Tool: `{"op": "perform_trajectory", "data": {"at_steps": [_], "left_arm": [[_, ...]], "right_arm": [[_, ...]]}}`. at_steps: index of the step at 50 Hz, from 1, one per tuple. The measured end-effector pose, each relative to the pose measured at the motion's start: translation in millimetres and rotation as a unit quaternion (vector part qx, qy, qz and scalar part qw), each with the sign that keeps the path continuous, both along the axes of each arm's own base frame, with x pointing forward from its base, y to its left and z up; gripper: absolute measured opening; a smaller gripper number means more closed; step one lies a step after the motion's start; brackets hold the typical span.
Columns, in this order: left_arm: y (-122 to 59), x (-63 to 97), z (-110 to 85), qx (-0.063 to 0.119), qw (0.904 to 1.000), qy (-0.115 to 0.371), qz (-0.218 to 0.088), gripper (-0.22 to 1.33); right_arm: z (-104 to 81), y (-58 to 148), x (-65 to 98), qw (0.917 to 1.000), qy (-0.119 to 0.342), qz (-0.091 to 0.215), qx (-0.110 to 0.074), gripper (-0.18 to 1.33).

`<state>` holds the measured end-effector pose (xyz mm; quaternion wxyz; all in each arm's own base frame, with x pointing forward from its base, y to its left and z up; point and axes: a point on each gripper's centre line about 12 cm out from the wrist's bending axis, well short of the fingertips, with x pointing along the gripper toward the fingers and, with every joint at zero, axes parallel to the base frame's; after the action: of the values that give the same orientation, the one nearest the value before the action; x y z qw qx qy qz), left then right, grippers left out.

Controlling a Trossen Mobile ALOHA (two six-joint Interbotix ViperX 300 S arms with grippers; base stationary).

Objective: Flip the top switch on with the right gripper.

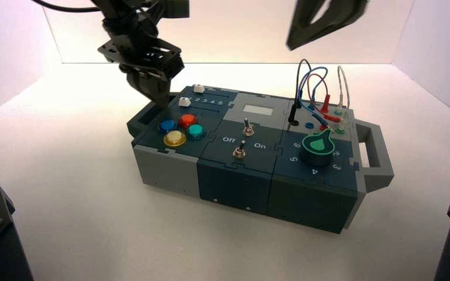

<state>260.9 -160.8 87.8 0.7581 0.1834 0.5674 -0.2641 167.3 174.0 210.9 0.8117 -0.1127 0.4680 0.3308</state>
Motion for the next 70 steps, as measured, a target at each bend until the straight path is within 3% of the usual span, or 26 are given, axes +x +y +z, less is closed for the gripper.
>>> {"op": "perform_trajectory", "data": {"at_steps": [7, 13, 23, 38, 48, 56, 70], "left_arm": [[-2.9, 5.7, -0.8, 0.004, 1.0000, 0.000, -0.005, -0.16], [-2.0, 10.3, -2.9, 0.019, 0.9997, 0.005, -0.017, -0.16], [9.3, 8.3, -11.1, 0.039, 0.9988, 0.025, -0.015, -0.16], [10.6, 10.3, -13.0, 0.044, 0.9984, 0.033, -0.013, -0.17], [10.3, 10.7, -14.0, 0.046, 0.9982, 0.037, -0.013, -0.16], [10.2, 10.8, -14.2, 0.046, 0.9981, 0.038, -0.013, -0.16], [10.3, 10.6, -14.2, 0.047, 0.9981, 0.039, -0.013, -0.16]], "right_arm": [[-6.2, 6.0, 5.0, 0.9999, 0.012, 0.002, -0.012, -0.14], [-18.8, 13.5, 11.0, 0.9989, 0.033, 0.004, -0.032, -0.14], [-22.7, 18.8, 14.1, 0.9984, 0.040, 0.007, -0.039, -0.15], [-22.7, 27.1, 20.0, 0.9982, 0.042, 0.010, -0.041, -0.14], [-43.6, 46.1, 24.7, 0.9949, 0.069, 0.026, -0.068, -0.14], [-74.1, 62.6, 30.1, 0.9885, 0.103, 0.037, -0.105, -0.14], [-83.4, 76.7, 41.9, 0.9884, 0.099, 0.042, -0.107, -0.14]]}}
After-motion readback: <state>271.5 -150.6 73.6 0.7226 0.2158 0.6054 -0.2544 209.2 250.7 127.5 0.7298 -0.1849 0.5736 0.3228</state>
